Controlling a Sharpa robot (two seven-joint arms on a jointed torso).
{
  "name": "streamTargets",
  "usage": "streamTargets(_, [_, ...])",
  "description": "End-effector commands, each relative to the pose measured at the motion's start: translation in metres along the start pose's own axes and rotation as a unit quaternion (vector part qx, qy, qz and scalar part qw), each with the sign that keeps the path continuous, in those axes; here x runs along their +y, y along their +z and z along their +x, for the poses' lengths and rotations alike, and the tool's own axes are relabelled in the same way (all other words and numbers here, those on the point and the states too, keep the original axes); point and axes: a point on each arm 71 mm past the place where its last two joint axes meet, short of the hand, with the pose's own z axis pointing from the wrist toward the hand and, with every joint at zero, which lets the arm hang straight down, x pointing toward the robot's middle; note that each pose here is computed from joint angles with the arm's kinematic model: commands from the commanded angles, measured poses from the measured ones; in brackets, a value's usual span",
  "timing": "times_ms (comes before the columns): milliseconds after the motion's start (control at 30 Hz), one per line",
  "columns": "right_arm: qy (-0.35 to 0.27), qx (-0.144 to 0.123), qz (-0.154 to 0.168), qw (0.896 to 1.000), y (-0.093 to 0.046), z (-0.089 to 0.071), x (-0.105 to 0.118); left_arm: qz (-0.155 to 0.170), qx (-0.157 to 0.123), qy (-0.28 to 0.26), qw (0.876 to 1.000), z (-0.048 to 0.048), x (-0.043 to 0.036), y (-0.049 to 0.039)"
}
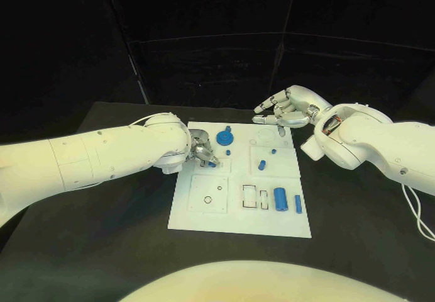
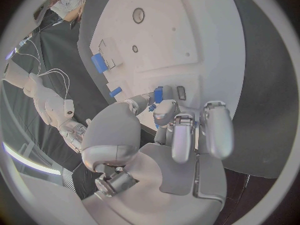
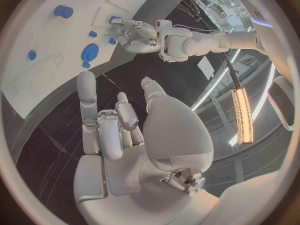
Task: Assemble the parts on the task board
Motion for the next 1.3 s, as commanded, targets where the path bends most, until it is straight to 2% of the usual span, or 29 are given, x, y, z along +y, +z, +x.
streamTargets(33, [0.001,0.002,-0.003,1.000,0.0004,-0.0003,0.0015,-0.007,0.018,0.019,1.000,0.0046,0.0010,0.0018])
streamTargets(733, [0.001,0.002,-0.003,1.000,0.0010,0.0002,0.0019,-0.008,0.017,0.022,1.000,0.0015,-0.0036,0.0066])
streamTargets(1300, [0.001,0.002,-0.003,1.000,0.0007,0.0002,0.0019,-0.010,0.021,0.025,0.999,0.0010,-0.0025,0.0072])
